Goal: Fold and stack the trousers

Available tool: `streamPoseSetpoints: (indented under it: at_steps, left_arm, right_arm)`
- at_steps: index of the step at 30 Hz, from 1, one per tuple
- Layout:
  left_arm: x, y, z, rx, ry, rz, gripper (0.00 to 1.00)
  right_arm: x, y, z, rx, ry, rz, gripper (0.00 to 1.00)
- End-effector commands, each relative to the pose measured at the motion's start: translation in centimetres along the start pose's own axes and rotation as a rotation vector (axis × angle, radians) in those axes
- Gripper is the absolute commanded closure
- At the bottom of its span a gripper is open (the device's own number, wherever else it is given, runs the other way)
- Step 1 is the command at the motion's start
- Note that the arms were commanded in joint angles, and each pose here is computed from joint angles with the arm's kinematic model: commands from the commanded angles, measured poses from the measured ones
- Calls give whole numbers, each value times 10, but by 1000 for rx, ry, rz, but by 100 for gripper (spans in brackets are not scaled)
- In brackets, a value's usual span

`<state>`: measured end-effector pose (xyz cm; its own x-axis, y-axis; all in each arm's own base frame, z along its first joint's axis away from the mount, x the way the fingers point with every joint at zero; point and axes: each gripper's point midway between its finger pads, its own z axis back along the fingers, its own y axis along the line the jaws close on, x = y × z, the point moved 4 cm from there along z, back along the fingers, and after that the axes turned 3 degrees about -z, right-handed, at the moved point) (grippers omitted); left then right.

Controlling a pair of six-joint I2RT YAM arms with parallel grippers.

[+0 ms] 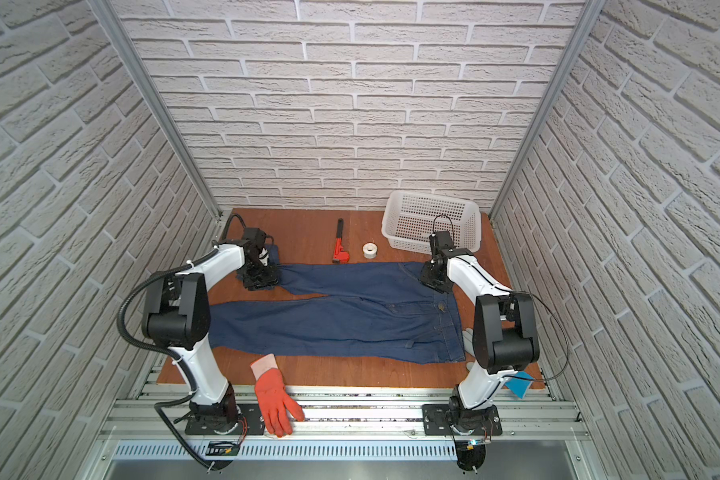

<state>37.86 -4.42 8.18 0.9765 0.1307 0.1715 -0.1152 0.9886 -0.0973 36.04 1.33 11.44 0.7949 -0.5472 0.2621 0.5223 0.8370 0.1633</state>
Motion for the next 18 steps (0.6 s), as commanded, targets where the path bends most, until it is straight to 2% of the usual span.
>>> streamPoseSetpoints:
  at_steps: [1,3,5,9,10,12,18]
  left_arm:
    - [-4,0,-15,-5,40,-10,49]
    - [-1,2,-20,9,42,-7,54]
    - [3,6,-21,38,35,0,62]
    - [14,19,1,138,-19,13,95]
    - [16,25,15,163,-50,24,100]
    - [22,38,51,193,-124,63,100]
    - [25,93,198,189,-416,254,100]
  right_arm:
    - [3,6,8,21,-22,3,65]
    - [3,6,8,21,-23,2,65]
    - [3,6,7,19,-20,2,65]
    - [2,5,7,13,-19,7,65]
    - [2,5,8,14,-20,7,65]
    - [3,6,8,17,-18,8,65]
    - [5,10,11,37,-19,3,65]
